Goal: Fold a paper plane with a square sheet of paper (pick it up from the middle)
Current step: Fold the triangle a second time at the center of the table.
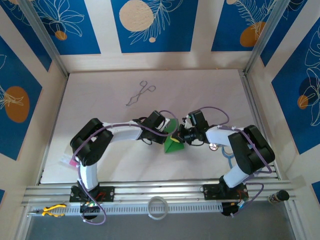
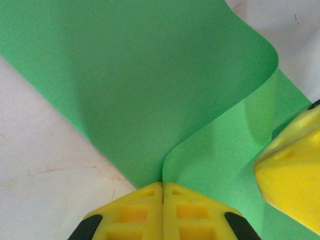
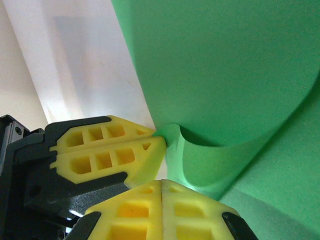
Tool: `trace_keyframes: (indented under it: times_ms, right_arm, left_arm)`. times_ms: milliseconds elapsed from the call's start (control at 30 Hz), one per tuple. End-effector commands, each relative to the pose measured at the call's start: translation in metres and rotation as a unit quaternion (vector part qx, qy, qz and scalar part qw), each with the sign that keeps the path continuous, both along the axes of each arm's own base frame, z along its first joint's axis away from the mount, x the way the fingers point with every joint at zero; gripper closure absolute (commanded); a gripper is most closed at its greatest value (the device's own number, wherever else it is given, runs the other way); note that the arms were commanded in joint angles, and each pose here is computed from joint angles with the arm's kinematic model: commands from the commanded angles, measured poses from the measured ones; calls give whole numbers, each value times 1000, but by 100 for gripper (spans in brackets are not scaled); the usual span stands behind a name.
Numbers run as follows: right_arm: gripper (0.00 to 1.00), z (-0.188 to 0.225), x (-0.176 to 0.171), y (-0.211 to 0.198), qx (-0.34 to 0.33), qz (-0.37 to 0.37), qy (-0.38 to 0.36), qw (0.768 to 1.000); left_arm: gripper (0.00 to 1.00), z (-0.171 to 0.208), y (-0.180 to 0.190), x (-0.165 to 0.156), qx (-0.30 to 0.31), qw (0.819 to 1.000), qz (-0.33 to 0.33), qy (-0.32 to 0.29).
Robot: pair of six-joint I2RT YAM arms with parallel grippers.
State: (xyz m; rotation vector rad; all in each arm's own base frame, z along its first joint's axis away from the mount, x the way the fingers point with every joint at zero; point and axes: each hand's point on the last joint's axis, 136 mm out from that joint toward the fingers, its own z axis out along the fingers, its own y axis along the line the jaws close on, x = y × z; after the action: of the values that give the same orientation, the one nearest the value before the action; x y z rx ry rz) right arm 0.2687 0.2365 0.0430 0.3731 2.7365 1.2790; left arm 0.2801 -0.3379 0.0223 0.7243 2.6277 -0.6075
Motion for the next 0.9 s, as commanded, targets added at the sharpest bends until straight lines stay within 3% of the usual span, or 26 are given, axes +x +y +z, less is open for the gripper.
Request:
trace_keyframes:
  times_ms: [0,867]
  right_arm:
    - [100,-1,1,5,5,5,8,1000]
    - [100,6,-7,-10,-14,-8,-2,1000]
  left_arm:
    - [100,-10,14,-4,20,1000,14,16]
    - [100,-1,15,-2,15,1000,23,6]
